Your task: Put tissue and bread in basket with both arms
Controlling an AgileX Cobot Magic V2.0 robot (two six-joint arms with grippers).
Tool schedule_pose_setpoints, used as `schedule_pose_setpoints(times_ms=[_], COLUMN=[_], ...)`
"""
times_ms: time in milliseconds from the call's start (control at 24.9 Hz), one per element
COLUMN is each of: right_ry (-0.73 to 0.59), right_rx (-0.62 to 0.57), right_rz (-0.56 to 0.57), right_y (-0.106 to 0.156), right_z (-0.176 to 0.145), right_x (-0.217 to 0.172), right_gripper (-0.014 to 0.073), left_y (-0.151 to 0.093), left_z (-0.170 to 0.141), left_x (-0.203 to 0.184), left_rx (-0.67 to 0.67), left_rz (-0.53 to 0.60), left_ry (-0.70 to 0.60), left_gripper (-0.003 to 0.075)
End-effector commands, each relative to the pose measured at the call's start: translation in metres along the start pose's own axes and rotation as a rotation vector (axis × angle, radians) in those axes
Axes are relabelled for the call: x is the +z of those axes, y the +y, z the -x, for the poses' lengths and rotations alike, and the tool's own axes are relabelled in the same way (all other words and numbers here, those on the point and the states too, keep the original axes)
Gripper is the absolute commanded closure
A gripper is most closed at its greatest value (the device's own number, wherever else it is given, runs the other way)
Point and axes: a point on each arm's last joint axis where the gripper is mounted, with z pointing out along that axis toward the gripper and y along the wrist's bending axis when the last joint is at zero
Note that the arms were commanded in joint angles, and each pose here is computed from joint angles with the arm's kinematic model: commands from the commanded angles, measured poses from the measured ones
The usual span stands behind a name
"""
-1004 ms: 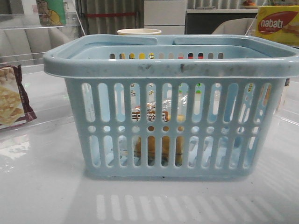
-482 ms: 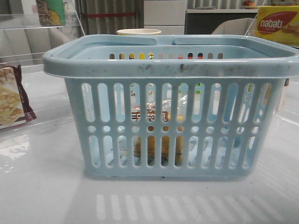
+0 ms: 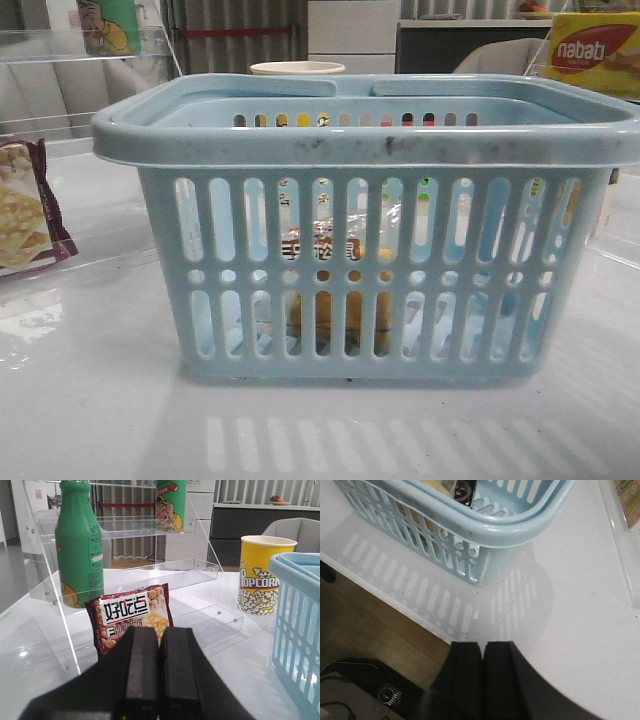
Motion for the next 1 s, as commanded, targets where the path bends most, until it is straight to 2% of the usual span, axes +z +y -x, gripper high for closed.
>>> schedule_pose_setpoints(times_ms=[0, 201, 964], right_ry=[-0.081, -0.081, -0.081], right_rx=[-0.008, -0.008, -0.008], right_rz=[-0.013, -0.013, -0.013], right_y=[-0.0014, -0.0014, -0.0014], right_z=[0.0107, 0.0107, 0.0107], right_x=[-0.0056, -0.0056, -0.0056], right_gripper=[0.0538, 0.0538, 0.0538], left_y=[-0.0010, -0.0006, -0.0006], left_z=[0.0105, 0.0121, 0.0123], left_x=[-0.0022, -0.0024, -0.0025], left_rx=[0.011, 0.058, 0.060], left_rz=[-0.013, -0.005, -0.005], left_ry=[-0.121, -0.140, -0.142], left_gripper=[0.0629, 0.0629, 0.0629])
